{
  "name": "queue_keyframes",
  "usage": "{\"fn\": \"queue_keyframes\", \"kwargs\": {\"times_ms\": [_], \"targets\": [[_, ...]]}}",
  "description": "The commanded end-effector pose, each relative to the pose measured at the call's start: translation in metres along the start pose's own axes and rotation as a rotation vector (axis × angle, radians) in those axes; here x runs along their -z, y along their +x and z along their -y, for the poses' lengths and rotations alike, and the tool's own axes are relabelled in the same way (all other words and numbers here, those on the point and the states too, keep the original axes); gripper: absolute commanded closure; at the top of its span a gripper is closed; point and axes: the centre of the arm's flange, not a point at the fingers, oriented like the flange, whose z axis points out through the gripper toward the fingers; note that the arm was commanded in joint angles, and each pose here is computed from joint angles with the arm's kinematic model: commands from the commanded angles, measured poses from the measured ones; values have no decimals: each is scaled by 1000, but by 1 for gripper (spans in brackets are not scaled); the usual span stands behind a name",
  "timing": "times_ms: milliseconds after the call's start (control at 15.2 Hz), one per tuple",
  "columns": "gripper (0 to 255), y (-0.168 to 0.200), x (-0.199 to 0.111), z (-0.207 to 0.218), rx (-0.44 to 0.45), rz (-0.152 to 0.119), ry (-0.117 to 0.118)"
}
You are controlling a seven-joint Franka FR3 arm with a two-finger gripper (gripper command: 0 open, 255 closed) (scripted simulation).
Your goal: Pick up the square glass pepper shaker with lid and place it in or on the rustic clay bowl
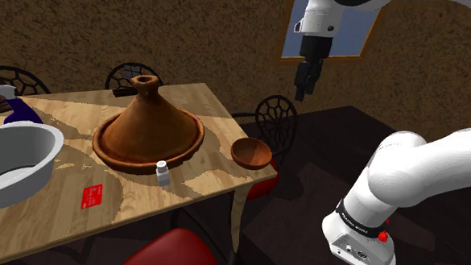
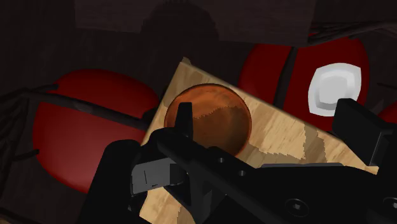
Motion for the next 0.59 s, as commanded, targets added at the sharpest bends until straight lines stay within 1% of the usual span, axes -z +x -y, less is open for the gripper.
{"fn": "queue_keyframes", "kwargs": {"times_ms": [0, 528], "targets": [[0, 0, 0, 0, 0, 0, 0], [0, 61, -54, 67, -55, -10, -8]]}}
